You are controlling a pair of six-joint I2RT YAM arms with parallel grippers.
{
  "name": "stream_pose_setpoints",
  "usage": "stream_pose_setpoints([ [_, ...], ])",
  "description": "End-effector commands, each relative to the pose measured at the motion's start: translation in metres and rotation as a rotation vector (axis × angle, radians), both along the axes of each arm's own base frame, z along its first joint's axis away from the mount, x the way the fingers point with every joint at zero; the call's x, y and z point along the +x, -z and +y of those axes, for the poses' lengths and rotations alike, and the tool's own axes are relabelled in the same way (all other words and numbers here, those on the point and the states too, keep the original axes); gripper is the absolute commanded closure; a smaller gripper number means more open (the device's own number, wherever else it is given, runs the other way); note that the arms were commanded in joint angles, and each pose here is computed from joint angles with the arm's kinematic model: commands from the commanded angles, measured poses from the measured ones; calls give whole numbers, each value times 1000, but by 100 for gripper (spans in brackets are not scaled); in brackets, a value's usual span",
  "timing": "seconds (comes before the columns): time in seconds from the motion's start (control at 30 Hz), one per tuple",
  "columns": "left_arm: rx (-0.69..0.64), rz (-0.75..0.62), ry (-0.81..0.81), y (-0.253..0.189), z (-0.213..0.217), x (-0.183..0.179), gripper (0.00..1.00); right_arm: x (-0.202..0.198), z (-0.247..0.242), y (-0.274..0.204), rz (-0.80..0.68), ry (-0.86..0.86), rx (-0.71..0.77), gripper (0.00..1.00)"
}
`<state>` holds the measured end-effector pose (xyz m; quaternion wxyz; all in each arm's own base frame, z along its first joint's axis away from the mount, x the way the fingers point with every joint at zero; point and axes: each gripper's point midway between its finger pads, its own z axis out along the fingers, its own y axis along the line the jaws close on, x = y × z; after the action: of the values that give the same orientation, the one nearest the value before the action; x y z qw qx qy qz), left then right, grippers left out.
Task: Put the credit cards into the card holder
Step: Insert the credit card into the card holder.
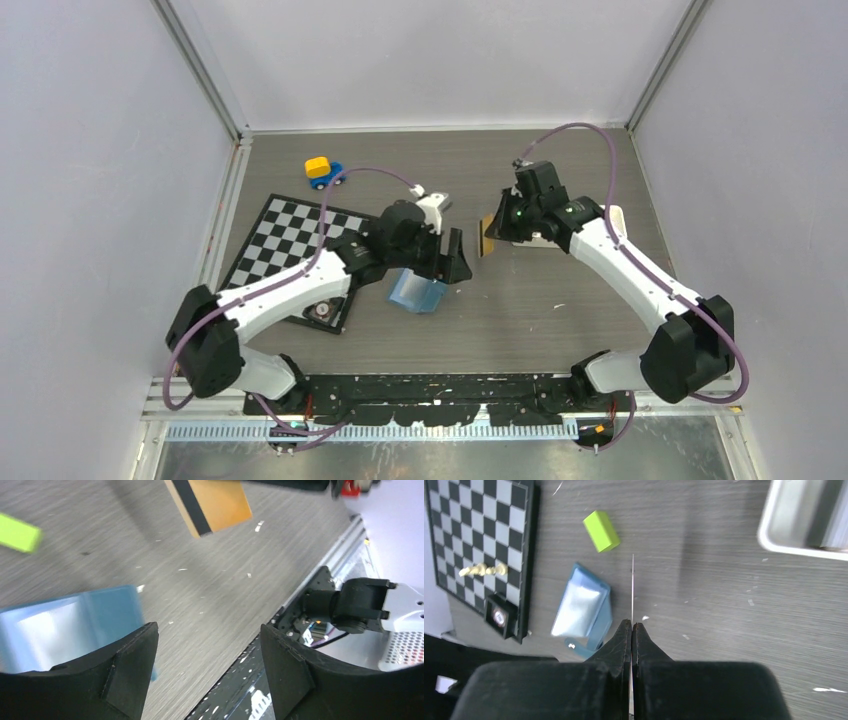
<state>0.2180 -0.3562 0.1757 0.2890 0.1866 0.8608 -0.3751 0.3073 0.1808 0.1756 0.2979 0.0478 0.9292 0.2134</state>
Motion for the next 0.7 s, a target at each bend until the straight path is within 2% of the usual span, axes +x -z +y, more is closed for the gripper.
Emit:
stream_pose_setpoints([
  [0.0, 139, 22, -146, 8, 64, 18, 24, -5, 44, -27, -65, -47, 165, 99],
  [0.1, 167, 18, -250, 13, 97, 31, 23, -6, 62, -32, -87, -33, 206, 100],
  [0.23, 184, 90, -346, 36, 127, 36, 23, -8, 83, -29, -91, -17, 222, 99],
  [0.47, 171, 215, -315, 74, 122, 21, 23, -20, 99, -12, -55, -21, 185, 100],
  [0.67, 134, 302, -268, 97, 109, 11, 24, -25, 86, 2, -53, 19, 122, 100],
])
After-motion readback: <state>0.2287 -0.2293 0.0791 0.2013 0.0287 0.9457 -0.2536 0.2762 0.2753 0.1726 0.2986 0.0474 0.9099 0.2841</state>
